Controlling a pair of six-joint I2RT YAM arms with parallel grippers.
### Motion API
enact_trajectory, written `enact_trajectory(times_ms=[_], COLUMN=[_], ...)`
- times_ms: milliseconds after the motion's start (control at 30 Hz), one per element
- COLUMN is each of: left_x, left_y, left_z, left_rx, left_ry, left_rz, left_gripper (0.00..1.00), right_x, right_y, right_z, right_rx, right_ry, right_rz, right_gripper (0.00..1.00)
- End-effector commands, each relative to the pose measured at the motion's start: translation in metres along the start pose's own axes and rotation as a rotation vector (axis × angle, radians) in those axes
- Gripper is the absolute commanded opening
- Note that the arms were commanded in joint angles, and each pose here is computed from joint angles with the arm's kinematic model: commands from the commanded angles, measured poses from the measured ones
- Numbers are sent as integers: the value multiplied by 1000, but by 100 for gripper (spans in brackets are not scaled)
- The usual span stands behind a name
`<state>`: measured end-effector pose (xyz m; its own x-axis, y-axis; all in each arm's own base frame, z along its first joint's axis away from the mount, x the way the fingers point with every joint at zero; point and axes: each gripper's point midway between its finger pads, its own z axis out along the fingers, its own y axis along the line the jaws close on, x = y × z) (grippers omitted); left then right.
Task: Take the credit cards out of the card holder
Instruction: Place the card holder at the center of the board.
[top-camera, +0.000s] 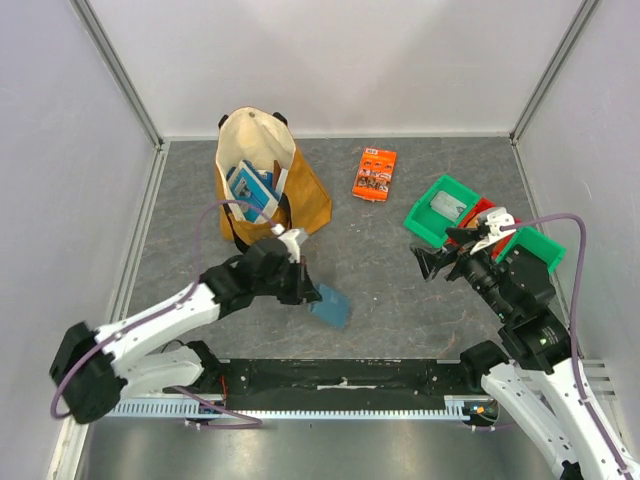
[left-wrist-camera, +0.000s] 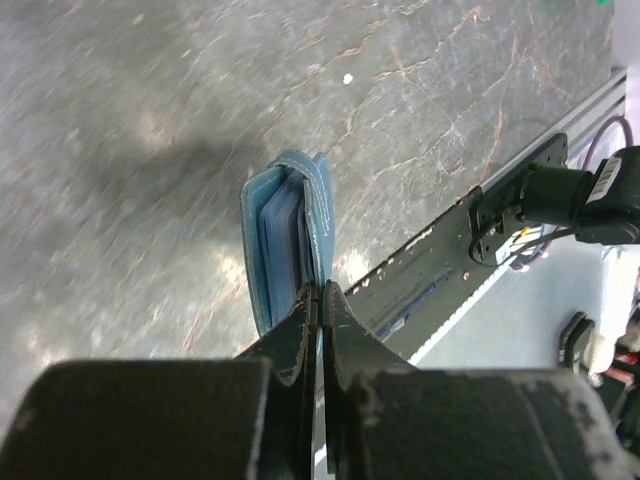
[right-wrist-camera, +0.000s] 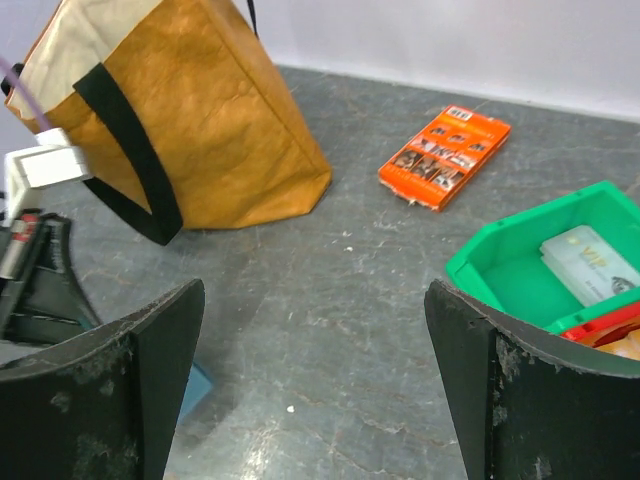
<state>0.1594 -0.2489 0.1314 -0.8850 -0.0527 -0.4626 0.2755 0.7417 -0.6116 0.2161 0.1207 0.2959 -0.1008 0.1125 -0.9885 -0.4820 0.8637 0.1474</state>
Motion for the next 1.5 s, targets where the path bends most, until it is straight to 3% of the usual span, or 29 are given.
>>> enact_trajectory(times_ms=[0, 267, 400, 500, 700, 867, 1033, 1267, 1400, 1467], left_x=[-34, -33, -36, -50, -109, -124, -95, 11, 53, 60], left_y=[-64, -64, -31, -28, -42, -53, -55, -59, -79, -92], left_z=[28, 97, 128, 129, 83, 63, 71, 111, 120, 119], left_rx=[204, 250, 101, 34, -87, -189, -286, -256, -205, -166], left_ry=[-51, 133, 211, 162, -86, -210, -223, -53, -19, -14], left_rz=[227, 555, 619, 620, 730, 865, 974, 1035, 1032, 986], left_gripper=[2, 2, 2, 2, 2, 2, 2, 4, 18, 38], right_x=[17, 64, 89, 96, 90, 76, 56, 29, 21, 23], right_y=[10, 21, 24, 21, 3, -14, -34, -54, -58, -58], right_z=[6, 20, 26, 26, 24, 18, 1, -33, -45, -46], right_rx=[-52, -100, -106, -88, 14, 121, 237, 361, 390, 392], right_ry=[52, 249, 337, 345, 278, 189, 61, -94, -136, -116], right_rz=[66, 184, 237, 256, 246, 257, 283, 328, 334, 331], right_gripper=[98, 98, 98, 98, 98, 98, 98, 98, 98, 98])
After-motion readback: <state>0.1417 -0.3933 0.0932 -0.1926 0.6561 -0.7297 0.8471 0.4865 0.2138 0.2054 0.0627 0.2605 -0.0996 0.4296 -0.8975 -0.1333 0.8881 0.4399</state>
